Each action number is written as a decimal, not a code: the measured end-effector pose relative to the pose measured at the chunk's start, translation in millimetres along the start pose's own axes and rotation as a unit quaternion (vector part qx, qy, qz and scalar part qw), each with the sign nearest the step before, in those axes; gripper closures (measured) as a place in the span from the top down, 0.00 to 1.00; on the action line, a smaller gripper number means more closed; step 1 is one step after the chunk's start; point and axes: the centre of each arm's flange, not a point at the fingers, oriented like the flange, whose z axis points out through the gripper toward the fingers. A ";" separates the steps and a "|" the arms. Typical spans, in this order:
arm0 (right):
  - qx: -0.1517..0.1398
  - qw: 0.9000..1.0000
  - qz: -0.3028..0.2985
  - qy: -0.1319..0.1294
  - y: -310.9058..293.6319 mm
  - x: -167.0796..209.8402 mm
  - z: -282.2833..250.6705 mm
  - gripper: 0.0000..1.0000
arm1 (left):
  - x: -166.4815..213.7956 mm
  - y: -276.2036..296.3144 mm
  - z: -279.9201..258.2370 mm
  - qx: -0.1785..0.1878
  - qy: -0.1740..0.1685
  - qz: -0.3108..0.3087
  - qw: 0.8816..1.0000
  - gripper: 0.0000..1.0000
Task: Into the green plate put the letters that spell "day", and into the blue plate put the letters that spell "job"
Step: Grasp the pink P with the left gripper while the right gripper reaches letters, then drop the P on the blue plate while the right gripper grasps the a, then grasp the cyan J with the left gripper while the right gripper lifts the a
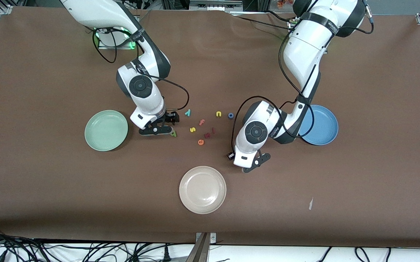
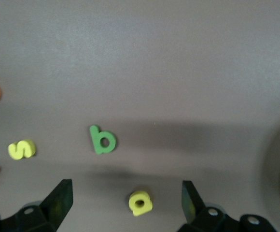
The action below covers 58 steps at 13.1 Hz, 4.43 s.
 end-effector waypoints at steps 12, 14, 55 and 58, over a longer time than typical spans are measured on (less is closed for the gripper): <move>-0.007 1.000 -0.015 -0.011 21.9 -61.7 34.9 1.00 | 53.2 -84.7 -110.0 0.123 -0.043 0.160 0.979 0.29; -0.004 1.000 -0.015 -0.005 22.9 -64.3 33.0 1.00 | 51.9 -117.0 -111.1 0.144 -0.057 0.181 0.971 0.29; -0.004 0.995 -0.088 0.038 5.9 -73.0 52.9 0.32 | -21.9 -53.6 3.1 0.027 -0.050 0.196 0.979 0.61; -0.004 0.995 -0.088 0.039 5.9 -72.9 52.5 0.28 | -22.7 -54.5 6.7 0.030 -0.053 0.195 0.979 0.54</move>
